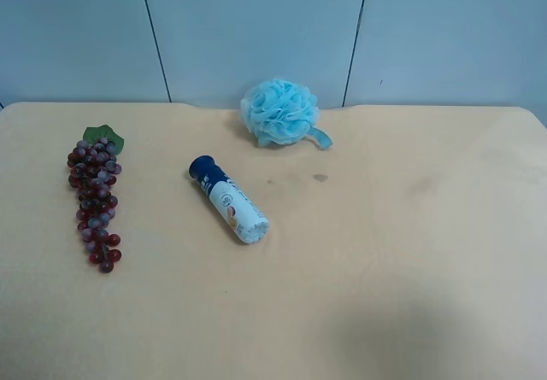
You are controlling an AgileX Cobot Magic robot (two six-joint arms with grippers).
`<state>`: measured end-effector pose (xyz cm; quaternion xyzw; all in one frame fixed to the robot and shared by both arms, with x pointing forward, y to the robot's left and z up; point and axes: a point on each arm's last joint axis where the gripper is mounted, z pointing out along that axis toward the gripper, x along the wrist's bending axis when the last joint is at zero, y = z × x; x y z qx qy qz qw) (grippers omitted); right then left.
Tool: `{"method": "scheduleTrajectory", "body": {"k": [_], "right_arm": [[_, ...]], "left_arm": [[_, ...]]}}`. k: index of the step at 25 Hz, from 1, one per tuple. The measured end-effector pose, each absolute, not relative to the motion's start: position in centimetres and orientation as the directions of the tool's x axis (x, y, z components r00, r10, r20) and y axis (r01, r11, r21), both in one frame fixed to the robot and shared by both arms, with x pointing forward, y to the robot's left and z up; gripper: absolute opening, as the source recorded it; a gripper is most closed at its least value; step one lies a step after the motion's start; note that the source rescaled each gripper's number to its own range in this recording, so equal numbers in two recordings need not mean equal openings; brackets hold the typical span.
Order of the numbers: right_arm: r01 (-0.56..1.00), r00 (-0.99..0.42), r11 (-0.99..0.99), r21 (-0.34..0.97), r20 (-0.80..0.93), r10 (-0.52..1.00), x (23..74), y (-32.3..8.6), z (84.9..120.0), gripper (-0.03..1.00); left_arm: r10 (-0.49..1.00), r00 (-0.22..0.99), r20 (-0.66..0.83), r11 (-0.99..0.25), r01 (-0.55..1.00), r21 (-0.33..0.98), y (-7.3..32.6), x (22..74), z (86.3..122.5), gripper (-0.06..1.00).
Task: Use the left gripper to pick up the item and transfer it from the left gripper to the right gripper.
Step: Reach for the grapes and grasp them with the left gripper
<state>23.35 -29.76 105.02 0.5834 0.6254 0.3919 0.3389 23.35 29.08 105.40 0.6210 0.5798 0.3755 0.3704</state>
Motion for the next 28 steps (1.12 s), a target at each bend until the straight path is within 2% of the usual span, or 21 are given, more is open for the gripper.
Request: {"method": "scheduleTrajectory", "body": {"k": [20, 28], "right_arm": [[0.464, -0.090, 0.012, 0.886, 0.033, 0.995, 23.4, -29.8, 105.0, 1.00], [0.464, -0.090, 0.012, 0.886, 0.033, 0.995, 23.4, -29.8, 105.0, 1.00]], "left_arm": [[0.998, 0.046, 0.035, -0.052, 0.455, 0.889, 29.1, 23.6, 105.5, 1.00], [0.999, 0.052, 0.013, -0.041, 0.586, 0.810, 29.4, 27.1, 109.1, 1.00]]}}
